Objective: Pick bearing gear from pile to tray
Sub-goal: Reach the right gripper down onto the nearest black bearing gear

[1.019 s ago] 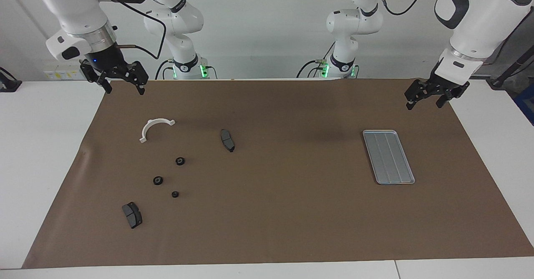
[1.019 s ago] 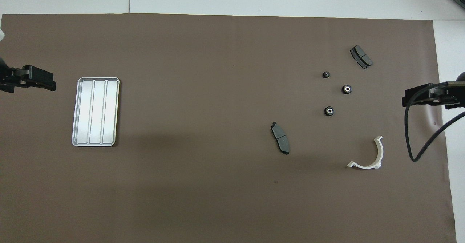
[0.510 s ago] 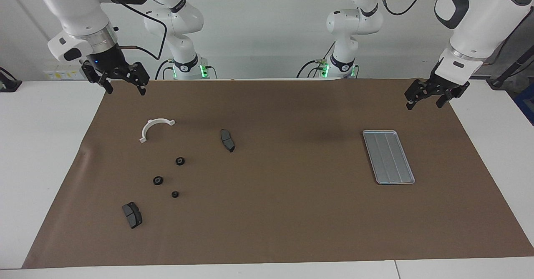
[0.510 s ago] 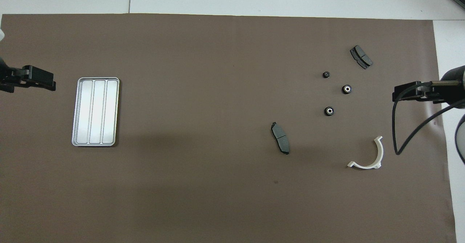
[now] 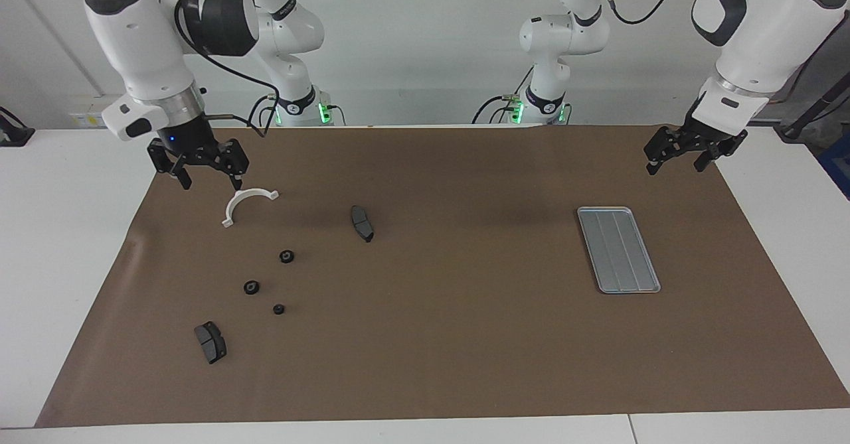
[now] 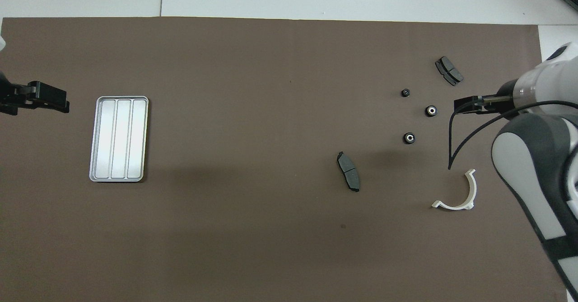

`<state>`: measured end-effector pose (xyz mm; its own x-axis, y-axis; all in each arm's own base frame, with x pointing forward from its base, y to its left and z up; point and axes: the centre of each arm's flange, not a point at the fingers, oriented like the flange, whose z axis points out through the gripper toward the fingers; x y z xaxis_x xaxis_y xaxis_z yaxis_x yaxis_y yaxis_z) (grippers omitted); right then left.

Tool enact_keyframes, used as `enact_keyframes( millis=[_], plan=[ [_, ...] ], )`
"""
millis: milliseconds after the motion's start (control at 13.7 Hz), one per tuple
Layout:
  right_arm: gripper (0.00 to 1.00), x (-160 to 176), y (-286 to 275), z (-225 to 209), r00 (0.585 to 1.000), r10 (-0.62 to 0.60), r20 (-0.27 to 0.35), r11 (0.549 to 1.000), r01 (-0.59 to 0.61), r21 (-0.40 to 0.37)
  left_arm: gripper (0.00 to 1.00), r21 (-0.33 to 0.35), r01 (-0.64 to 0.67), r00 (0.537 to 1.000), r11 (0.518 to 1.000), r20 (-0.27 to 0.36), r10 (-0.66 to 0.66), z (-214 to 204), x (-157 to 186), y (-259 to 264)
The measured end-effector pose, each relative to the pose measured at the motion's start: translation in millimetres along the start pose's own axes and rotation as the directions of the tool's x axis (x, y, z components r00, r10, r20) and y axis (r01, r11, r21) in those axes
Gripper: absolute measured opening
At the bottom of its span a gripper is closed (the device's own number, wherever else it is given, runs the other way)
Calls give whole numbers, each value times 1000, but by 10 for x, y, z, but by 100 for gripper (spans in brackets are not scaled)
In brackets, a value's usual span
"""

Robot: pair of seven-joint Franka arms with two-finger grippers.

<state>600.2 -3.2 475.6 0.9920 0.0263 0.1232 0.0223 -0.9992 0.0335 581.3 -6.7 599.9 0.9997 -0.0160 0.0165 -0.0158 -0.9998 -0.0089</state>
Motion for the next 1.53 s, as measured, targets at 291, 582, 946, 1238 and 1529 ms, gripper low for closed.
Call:
enact_keyframes(
  millis=[291,582,946,1238,1529],
  plan=[
    [100,197,46,746,1000,-10,-7,1000,10,-15,100,0,0,1000,1000,0,0,0,0,0],
    [100,293,136,1280,998,49,-32,999,-48,23,100,0,0,1000,1000,0,0,0,0,0],
    [100,303,55,1441,998,57,-21,998,-56,42,100,0,0,1000,1000,0,0,0,0,0],
    [100,300,43,1475,998,55,-16,998,-54,42,100,0,0,1000,1000,0,0,0,0,0],
    [100,273,-89,1761,999,33,18,999,-34,40,100,0,0,1000,1000,0,0,0,0,0]
  ],
)
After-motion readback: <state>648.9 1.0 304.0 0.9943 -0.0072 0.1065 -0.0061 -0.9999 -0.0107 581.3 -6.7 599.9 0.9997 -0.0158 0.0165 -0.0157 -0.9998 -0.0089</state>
